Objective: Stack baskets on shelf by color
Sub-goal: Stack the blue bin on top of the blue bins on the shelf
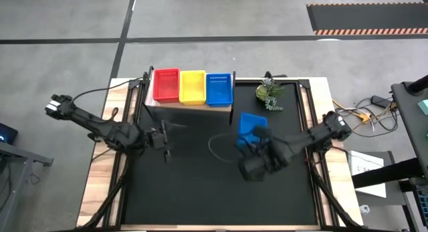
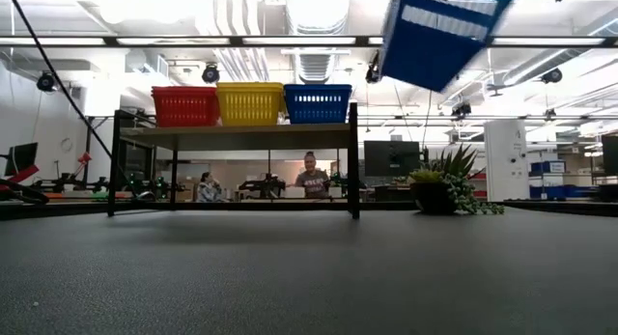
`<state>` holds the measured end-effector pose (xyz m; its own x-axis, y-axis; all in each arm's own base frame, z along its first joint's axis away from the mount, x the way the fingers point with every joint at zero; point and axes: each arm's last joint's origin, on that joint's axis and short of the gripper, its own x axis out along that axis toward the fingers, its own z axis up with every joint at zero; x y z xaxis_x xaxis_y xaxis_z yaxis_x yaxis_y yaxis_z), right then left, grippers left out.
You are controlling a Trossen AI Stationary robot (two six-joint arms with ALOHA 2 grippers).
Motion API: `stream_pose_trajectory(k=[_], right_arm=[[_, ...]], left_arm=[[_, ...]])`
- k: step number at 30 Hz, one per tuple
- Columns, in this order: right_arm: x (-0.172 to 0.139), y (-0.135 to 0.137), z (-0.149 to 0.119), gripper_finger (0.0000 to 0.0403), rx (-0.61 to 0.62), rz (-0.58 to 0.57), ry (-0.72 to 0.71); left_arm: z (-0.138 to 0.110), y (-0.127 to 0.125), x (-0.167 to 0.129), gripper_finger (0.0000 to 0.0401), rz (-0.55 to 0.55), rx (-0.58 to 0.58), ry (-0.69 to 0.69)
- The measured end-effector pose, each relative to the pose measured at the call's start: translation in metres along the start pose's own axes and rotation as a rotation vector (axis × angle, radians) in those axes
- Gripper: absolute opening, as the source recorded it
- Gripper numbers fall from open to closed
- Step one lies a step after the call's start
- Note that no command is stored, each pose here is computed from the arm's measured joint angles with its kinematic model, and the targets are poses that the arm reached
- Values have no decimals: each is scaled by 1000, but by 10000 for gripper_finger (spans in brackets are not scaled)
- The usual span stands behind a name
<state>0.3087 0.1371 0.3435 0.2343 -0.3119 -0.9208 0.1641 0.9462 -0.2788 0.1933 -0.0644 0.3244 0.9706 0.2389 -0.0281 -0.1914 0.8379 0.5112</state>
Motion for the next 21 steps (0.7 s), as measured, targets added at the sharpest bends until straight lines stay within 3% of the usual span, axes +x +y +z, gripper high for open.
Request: stream_pose_trajectory(k=[5, 9, 21], right_arm=[[-18, -32, 21, 9, -18, 23, -85], [-25, -63, 35, 9, -59, -21, -151], [-6, -157, 73, 9, -98, -75, -267]], left_arm=[[-4, 7, -11, 121, 36, -19, -48], [-8, 13, -20, 121, 51, -43, -70], [-13, 20, -31, 121, 64, -72, -94]])
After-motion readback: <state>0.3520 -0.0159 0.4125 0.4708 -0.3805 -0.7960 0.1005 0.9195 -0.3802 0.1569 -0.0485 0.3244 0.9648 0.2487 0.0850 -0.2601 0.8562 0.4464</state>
